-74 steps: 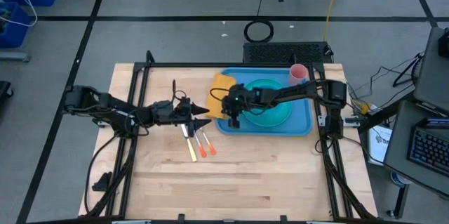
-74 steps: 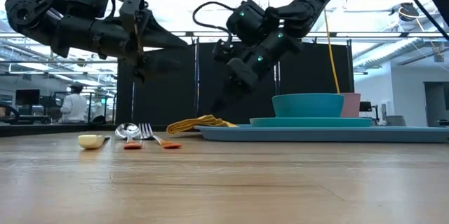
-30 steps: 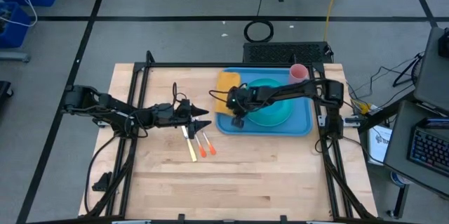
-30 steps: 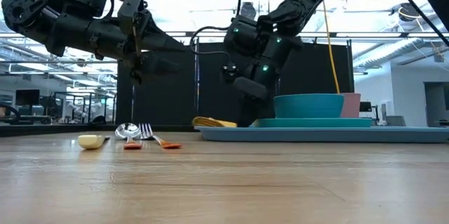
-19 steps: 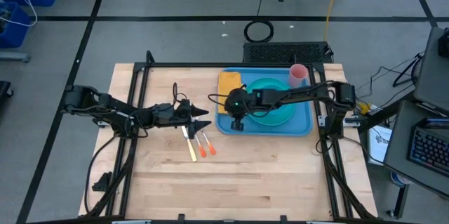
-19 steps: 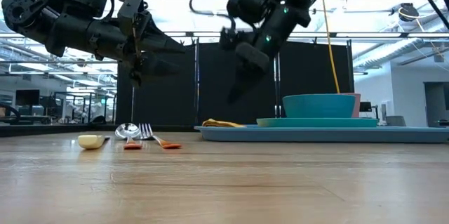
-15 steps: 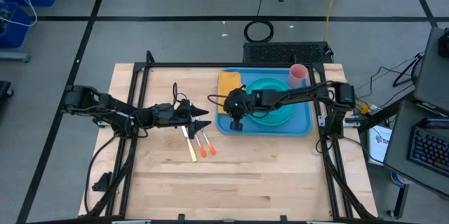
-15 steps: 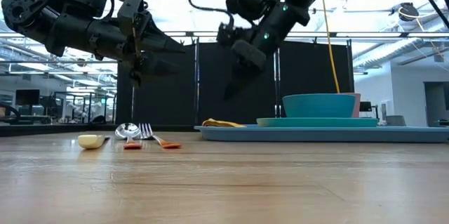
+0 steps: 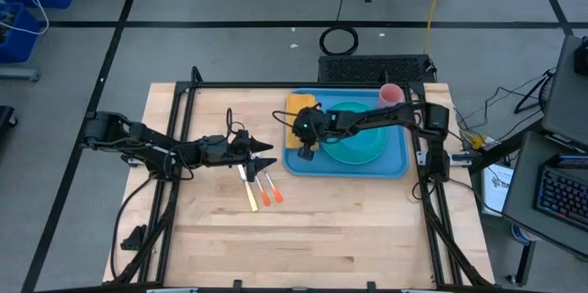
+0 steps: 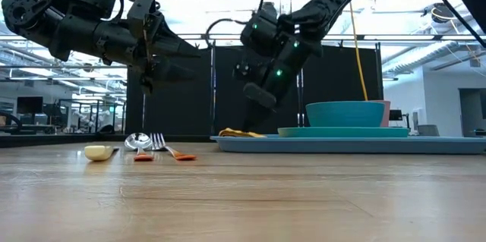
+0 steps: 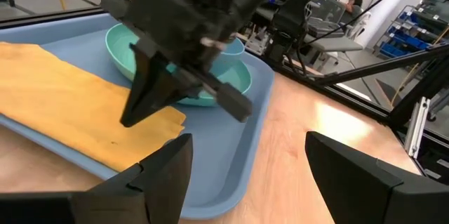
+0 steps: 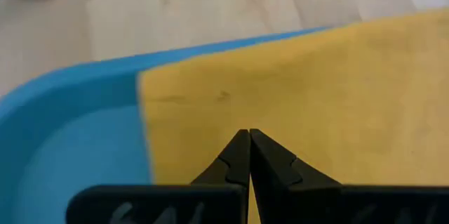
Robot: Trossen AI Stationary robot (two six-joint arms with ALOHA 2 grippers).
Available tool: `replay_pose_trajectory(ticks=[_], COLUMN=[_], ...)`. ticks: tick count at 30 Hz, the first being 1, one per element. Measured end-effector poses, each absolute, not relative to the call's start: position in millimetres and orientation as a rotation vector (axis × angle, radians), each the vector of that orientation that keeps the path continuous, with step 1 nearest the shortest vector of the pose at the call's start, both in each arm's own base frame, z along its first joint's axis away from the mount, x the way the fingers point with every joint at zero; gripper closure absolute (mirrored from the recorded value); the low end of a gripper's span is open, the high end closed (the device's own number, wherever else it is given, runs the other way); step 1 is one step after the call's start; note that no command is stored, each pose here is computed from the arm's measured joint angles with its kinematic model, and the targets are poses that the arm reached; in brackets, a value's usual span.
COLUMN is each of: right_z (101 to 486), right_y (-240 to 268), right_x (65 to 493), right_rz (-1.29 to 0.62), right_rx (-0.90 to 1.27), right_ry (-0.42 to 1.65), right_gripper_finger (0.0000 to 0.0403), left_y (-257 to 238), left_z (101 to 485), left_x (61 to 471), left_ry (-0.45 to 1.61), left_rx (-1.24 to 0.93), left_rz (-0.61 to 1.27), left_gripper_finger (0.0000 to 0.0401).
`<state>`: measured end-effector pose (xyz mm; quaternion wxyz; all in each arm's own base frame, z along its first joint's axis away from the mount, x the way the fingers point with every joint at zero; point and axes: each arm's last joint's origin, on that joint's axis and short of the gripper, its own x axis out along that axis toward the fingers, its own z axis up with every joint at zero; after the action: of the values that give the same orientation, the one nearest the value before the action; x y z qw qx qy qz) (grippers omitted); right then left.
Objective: Set up tray
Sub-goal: Put the orange napkin onto the blue tray
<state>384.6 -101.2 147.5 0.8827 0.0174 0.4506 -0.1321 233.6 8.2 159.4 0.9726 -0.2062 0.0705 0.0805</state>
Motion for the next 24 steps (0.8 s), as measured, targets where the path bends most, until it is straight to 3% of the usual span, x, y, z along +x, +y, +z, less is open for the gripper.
replay_pose_trajectory(ticks=[24], right_z=[136], right_y=[-92], right_x=[384], right_rz=[-0.228], right_rx=[0.284], right_ry=[0.984], right_gripper_finger=[0.0403], left_y=[8], left_z=[159], left_x=[234], left_ry=[0.148], left_rx=[-0.417], left_rz=[0.164], left_gripper_finger=[0.0123])
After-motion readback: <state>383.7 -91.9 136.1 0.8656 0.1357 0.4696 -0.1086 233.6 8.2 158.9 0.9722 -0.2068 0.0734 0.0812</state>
